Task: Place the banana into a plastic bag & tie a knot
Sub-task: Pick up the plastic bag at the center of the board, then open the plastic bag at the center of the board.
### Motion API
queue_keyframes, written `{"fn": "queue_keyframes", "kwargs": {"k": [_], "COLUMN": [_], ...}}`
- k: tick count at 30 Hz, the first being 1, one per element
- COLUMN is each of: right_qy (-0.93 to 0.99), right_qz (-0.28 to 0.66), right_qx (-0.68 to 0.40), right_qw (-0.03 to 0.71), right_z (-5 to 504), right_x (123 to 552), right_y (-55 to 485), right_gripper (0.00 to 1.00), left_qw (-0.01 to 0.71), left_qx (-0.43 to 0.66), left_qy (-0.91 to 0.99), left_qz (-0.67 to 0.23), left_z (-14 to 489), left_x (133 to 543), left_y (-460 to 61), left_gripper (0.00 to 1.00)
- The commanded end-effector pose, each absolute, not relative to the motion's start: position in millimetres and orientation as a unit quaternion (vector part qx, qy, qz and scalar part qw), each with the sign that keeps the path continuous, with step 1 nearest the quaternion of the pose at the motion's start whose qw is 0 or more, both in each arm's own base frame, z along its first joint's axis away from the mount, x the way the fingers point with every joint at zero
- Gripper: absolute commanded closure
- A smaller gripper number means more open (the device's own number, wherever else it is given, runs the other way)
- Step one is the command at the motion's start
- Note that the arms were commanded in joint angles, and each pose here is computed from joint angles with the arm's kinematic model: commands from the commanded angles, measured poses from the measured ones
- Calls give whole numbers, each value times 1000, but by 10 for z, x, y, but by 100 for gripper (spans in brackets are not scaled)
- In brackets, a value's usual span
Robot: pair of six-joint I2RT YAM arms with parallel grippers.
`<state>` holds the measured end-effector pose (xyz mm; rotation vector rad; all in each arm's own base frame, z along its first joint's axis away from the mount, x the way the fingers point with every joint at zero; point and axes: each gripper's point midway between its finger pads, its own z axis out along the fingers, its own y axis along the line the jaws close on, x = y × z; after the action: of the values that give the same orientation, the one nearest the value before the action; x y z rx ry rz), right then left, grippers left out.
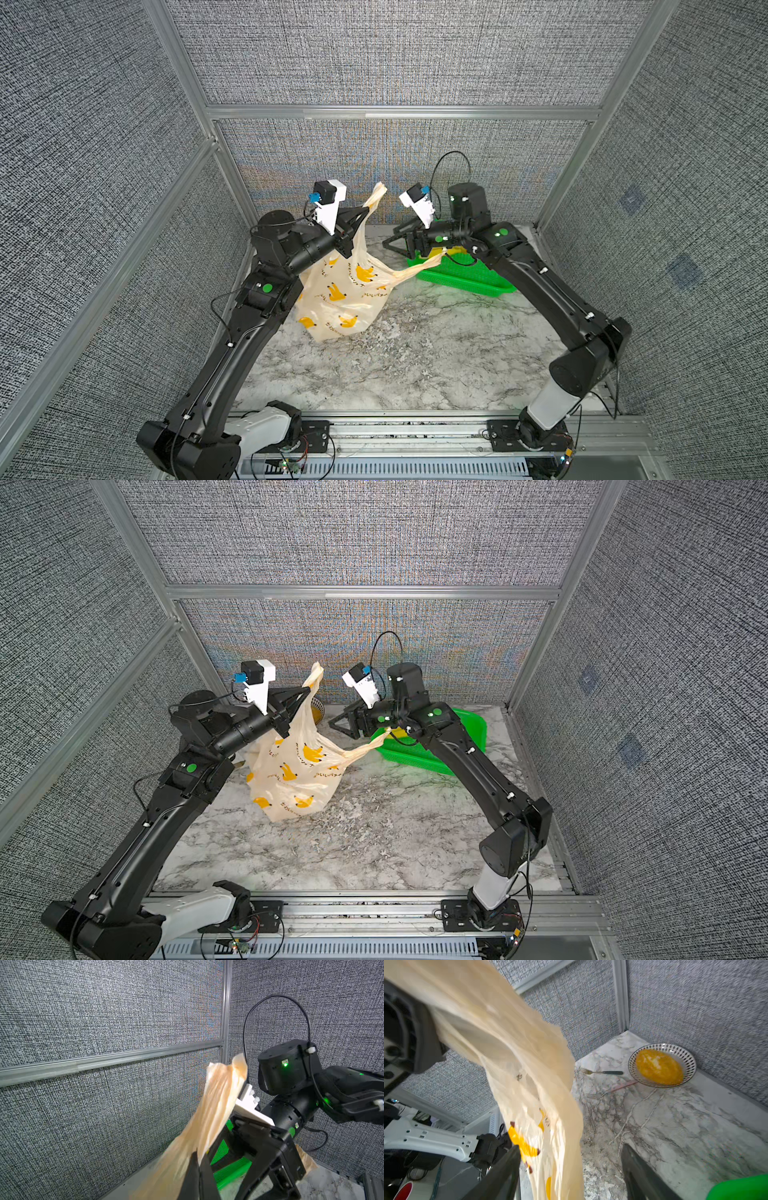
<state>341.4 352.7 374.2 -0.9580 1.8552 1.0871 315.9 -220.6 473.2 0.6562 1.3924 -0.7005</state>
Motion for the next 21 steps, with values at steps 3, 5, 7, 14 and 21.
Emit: {"fn": "queue_keyframes", "kwargs": {"k": [3, 5, 7, 14, 21], "right_qy": [734, 742, 747, 723, 706], "right_qz": [417, 410, 407, 456, 494], "right_qx": [-394, -386, -378, -375, -373], "right_qw": [364, 364, 365, 359, 345], "right_z": [3477, 3373, 3297, 3230, 3211], "right_x": [3307, 3325, 3340, 3228, 3191], "right_y": [3659, 3715, 3750, 3670, 3695], "right_gripper": [26, 31, 34, 33, 34], "left_qw": [656, 652, 648, 636, 622], "left_qx": [285, 282, 280, 285, 297], "left_qy": [631, 637, 640, 641, 628], "left_qz": [-299, -301, -303, -321, -362], "left_z": [4587, 4523, 4473, 4369, 4419], "left_x": [3208, 3218, 3217, 3087, 2924], "left_y": [-2187, -2186, -2185, -2192, -2256], "left_gripper": [100, 100, 100, 100, 100]}}
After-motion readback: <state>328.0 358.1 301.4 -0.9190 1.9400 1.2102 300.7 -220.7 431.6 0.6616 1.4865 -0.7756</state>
